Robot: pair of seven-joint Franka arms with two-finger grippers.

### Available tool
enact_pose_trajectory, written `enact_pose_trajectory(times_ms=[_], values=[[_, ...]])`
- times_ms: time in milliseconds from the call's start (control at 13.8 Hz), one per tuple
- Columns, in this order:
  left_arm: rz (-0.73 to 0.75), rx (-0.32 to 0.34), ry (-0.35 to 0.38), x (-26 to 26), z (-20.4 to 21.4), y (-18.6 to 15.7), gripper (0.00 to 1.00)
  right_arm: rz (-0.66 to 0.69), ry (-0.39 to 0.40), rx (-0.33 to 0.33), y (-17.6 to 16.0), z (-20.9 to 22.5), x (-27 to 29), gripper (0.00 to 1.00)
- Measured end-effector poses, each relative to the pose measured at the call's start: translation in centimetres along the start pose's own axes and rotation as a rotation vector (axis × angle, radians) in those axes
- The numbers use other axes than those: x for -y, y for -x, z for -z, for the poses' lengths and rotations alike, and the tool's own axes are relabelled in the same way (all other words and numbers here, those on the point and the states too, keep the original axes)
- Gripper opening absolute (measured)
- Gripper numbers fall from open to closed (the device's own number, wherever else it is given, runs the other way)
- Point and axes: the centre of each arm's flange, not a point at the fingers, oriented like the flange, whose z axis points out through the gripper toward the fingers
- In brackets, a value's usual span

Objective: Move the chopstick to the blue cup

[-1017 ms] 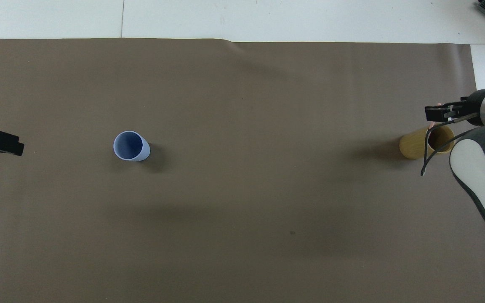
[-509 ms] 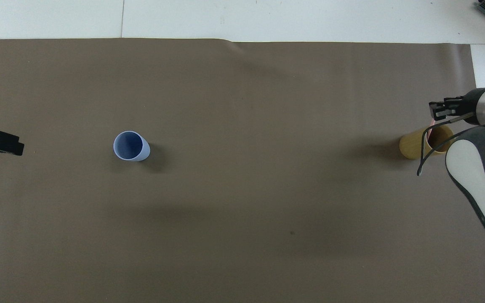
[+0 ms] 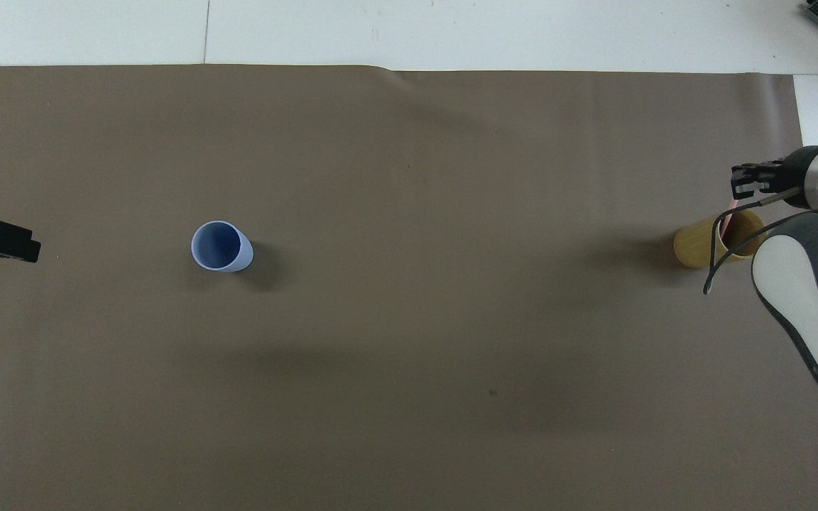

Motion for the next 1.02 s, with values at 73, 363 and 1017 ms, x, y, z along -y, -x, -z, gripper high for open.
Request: enact_pose_trajectory(times_ms=[73,363,1017], values=[[0.0,0.0,0.0,0.0,0.0,0.0,1.0,0.0,0.003,-0.008,-0.2,0.4,-0.1,0.09],[0.0,0.0,0.0,0.0,0.0,0.0,1.0,-0.001,0.032,-0.082,-1.0,5.1,-0.5,0.09],[0.0,0.0,0.0,0.0,0.0,0.0,1.0,0.0,0.036,-0.107,-1.1,12.7,-0.5,0.09]])
